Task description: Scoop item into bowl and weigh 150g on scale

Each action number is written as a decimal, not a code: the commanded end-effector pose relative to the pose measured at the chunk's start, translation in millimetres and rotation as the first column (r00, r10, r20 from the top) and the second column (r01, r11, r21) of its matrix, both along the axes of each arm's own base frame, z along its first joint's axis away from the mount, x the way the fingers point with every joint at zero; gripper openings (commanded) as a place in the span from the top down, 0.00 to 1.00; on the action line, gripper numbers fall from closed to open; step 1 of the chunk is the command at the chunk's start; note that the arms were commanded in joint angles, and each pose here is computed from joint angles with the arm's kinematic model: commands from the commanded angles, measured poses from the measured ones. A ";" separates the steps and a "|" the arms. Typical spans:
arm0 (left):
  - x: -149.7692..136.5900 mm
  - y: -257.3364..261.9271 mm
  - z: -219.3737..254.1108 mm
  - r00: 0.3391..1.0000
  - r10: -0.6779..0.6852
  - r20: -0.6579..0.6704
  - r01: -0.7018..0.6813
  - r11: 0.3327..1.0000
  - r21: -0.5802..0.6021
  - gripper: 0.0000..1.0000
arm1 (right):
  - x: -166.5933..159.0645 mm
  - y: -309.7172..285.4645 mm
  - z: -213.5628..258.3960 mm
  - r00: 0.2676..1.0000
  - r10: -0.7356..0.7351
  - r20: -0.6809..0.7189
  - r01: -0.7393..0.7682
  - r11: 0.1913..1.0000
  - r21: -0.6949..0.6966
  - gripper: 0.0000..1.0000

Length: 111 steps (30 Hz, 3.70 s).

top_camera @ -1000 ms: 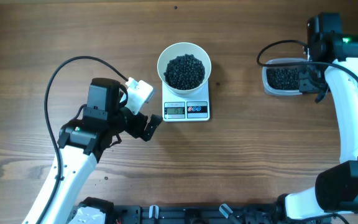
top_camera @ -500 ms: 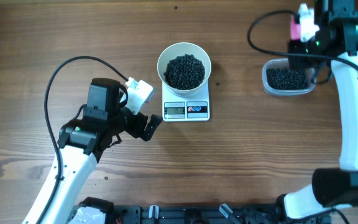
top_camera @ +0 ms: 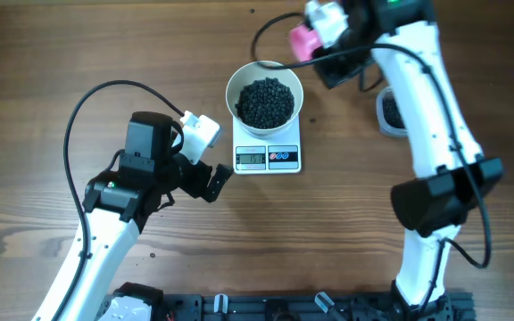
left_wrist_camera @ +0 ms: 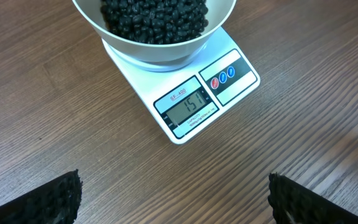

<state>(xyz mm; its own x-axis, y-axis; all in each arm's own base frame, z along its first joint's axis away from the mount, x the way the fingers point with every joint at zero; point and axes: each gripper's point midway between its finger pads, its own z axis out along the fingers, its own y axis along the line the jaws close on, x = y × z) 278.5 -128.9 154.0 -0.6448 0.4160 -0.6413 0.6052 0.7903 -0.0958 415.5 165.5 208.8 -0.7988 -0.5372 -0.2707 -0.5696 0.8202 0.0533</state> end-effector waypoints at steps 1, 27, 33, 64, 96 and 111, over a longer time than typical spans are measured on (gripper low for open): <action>-2.7 -3.1 -4.8 1.000 -0.014 -0.016 0.014 1.000 -0.008 0.00 | -5.1 29.1 -3.3 0.993 0.117 0.007 -0.117 0.993 0.014 0.96; -2.7 -3.1 -4.8 1.000 -0.014 -0.016 0.014 1.000 -0.008 0.00 | 5.4 55.4 -90.4 0.976 0.209 -0.067 -0.218 0.955 -0.203 0.96; -2.7 -3.1 -4.8 1.000 -0.014 -0.016 0.014 1.000 -0.008 0.00 | 6.7 52.6 -94.8 0.976 0.204 -0.072 -0.215 0.951 -0.222 0.96; -2.7 -3.1 -4.8 1.000 -0.014 -0.016 0.014 1.000 -0.008 0.00 | -11.1 69.6 -114.0 0.950 0.259 -0.174 -0.280 0.953 -0.111 0.96; -2.7 -3.1 -4.8 1.000 -0.014 -0.016 0.014 1.000 -0.008 0.00 | 0.5 50.9 -41.6 0.979 0.181 -0.089 -0.164 0.972 0.166 0.96; -2.7 -3.1 -4.8 1.000 -0.014 -0.017 0.014 1.000 -0.008 0.00 | -14.8 44.1 1.4 0.977 0.192 -0.097 -0.144 0.919 0.367 0.96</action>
<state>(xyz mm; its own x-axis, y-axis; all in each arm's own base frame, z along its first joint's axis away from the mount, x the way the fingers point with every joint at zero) 278.5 -128.9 154.0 -0.6448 0.4160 -0.6413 0.6052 0.7903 -0.0958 411.2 204.1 185.1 -0.7710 -0.5567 -0.3093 -0.6367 0.6842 0.3557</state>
